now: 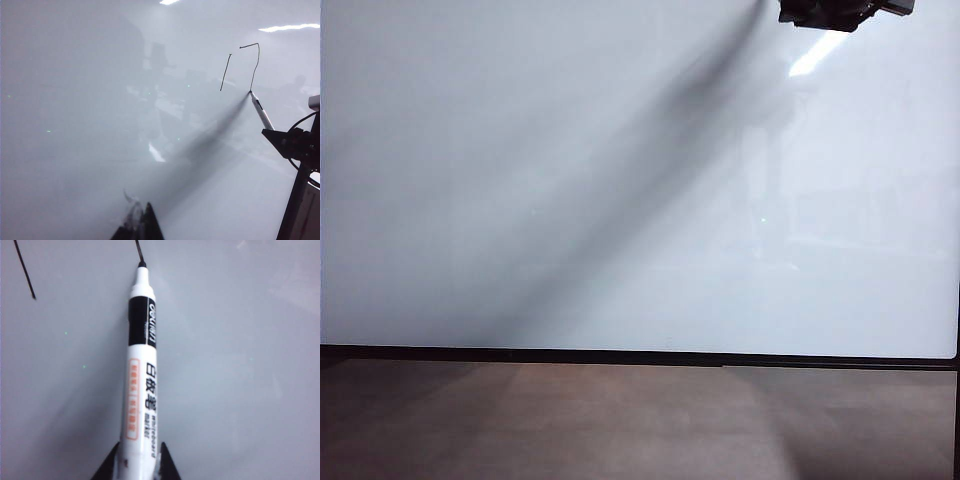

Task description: Reach to the right to find the marker pen, pick it up, and write the number 17 on the whiteboard.

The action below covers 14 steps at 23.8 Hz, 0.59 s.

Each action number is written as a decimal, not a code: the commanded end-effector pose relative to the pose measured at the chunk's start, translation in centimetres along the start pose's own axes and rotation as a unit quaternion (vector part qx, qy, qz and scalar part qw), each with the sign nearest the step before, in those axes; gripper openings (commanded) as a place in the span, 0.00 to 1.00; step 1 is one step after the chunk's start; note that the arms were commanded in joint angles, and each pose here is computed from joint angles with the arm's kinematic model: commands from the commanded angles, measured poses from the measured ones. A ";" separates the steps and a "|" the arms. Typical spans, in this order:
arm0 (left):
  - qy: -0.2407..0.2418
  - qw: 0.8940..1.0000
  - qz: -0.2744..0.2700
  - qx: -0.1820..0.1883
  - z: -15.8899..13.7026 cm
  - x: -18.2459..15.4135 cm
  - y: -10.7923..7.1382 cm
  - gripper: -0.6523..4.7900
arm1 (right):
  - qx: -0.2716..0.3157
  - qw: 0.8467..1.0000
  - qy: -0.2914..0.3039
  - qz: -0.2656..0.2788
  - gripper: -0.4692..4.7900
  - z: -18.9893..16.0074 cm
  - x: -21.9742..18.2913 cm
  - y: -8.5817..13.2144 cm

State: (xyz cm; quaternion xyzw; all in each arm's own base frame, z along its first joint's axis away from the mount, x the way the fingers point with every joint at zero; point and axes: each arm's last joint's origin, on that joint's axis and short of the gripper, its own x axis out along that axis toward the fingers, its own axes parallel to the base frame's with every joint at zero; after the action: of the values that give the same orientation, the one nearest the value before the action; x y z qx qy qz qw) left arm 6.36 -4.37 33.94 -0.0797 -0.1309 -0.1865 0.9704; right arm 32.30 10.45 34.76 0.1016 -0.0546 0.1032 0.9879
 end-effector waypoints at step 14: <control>-0.003 1.000 0.001 -0.003 0.1 0.0 0.0 0.11 | 0.022 0.999 -0.011 0.021 0.08 0.8 -2.1 0.7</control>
State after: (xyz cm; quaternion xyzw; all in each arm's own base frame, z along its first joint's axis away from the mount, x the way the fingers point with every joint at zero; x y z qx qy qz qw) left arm 6.36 -4.37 33.94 -0.0797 -0.1309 -0.1865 0.9704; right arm 31.05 10.41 34.37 0.1160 -0.0400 0.1176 0.9855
